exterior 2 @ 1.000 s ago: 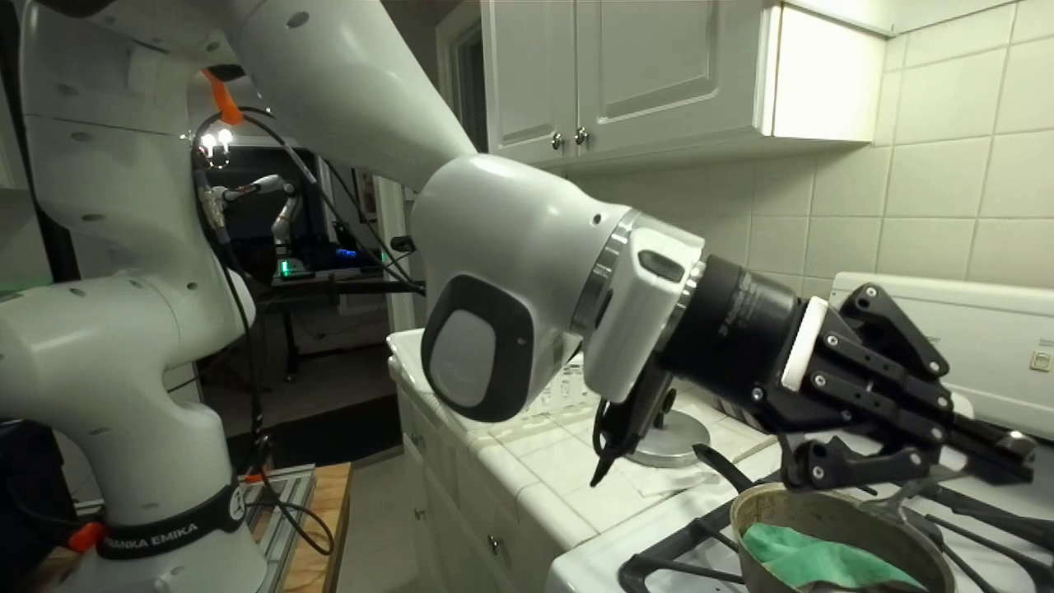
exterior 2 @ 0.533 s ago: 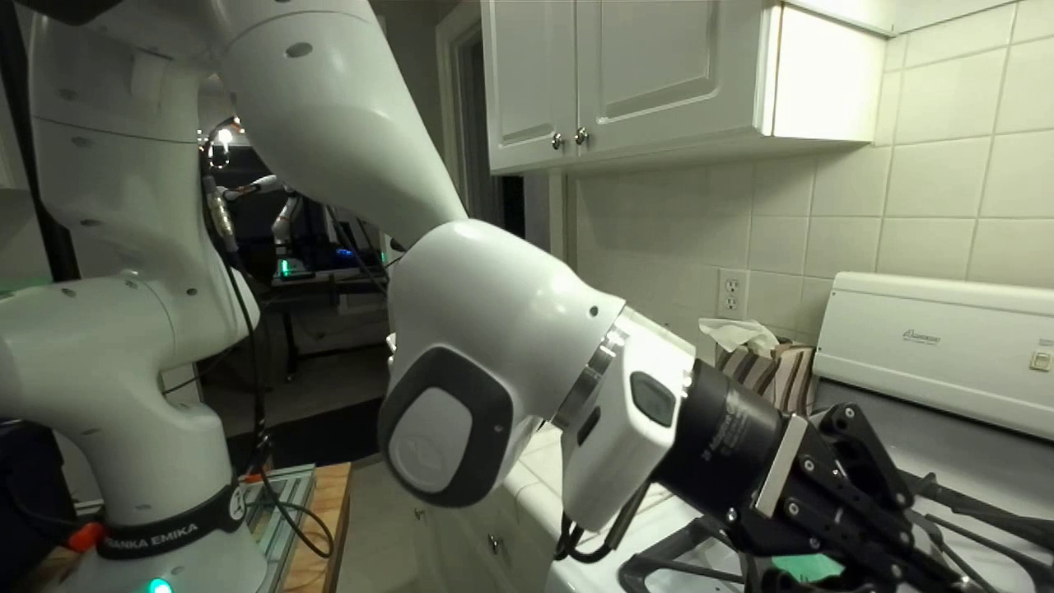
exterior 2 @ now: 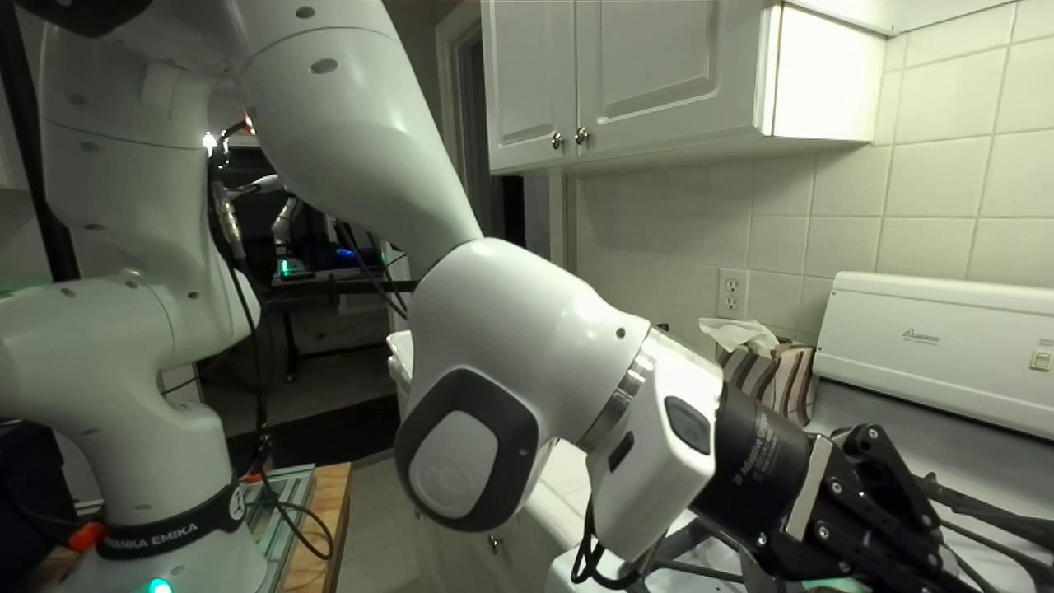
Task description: Use the fork to remove the green cloth from the pot, put the green cloth in the white drying rack and put the fork back in the pot
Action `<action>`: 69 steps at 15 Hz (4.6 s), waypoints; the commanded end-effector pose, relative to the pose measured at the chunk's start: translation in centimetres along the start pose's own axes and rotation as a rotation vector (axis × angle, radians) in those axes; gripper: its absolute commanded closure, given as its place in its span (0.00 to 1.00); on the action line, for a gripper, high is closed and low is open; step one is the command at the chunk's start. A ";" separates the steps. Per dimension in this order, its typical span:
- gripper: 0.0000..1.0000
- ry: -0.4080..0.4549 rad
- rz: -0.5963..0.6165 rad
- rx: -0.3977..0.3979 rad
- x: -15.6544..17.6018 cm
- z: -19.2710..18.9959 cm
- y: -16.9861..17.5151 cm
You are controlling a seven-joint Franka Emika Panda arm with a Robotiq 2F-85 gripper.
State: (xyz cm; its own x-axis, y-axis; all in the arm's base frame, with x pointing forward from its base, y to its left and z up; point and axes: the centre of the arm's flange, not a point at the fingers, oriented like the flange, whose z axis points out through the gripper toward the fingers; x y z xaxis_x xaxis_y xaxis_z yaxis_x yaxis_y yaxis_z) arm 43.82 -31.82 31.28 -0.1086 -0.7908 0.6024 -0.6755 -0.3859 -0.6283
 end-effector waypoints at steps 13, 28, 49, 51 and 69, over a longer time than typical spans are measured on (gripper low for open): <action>0.94 -0.122 -0.078 0.043 -3.5 3.1 -4.0; 0.99 -0.172 -0.139 0.305 -5.8 4.5 -3.9; 0.99 -0.058 0.007 0.628 -0.4 -5.7 -7.0; 0.99 -0.059 0.023 0.618 0.2 -6.9 -7.6; 0.99 -0.093 -0.337 0.129 -1.0 -2.0 -5.5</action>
State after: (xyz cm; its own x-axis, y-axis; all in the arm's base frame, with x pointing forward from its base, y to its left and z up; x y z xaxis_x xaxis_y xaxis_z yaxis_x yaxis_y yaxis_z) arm 44.54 -28.89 35.51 0.1551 -0.6741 0.7222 -0.5718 -0.6574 -0.4908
